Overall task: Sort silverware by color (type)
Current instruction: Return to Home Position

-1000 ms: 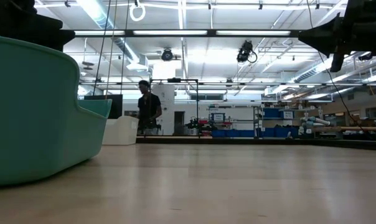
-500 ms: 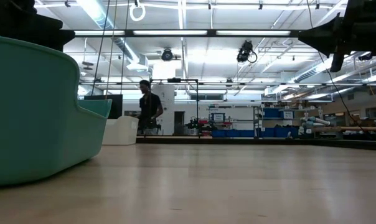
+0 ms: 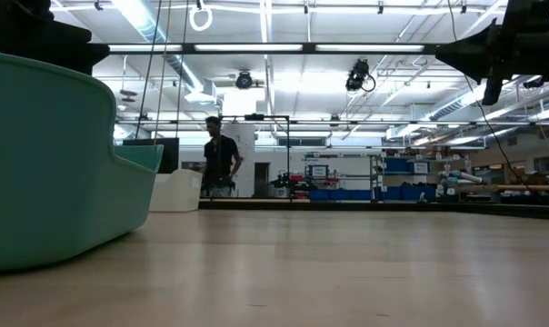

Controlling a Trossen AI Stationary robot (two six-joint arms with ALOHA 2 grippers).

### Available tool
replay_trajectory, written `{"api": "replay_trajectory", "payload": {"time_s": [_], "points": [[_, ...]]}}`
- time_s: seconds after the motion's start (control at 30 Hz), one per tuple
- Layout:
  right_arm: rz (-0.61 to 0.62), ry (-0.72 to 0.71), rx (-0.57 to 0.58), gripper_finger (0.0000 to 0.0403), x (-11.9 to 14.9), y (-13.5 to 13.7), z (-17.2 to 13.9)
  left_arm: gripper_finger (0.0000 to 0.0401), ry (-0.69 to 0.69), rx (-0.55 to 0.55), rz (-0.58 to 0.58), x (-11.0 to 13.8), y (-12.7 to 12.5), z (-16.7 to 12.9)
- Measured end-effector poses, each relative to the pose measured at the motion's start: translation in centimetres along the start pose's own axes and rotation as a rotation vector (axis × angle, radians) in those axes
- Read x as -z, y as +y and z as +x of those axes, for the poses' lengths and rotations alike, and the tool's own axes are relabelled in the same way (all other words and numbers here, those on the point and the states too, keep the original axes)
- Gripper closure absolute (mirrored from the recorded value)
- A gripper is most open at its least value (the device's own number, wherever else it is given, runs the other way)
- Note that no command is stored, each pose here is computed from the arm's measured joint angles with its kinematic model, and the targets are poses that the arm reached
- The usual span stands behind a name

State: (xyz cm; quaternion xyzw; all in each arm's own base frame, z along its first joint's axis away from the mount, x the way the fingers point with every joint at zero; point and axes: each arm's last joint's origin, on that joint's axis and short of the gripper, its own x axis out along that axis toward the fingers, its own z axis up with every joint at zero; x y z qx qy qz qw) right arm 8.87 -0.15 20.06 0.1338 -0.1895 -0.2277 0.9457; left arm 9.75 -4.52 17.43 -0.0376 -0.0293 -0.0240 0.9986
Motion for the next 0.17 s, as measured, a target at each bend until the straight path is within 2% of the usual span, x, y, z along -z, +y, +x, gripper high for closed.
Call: {"api": "replay_trajectory", "payload": {"time_s": [0.17], "points": [[0.0,0.0,0.0,0.0351,0.0,0.0,0.0,0.0259,0.0,0.0,0.0,0.0,0.0,0.0]]}}
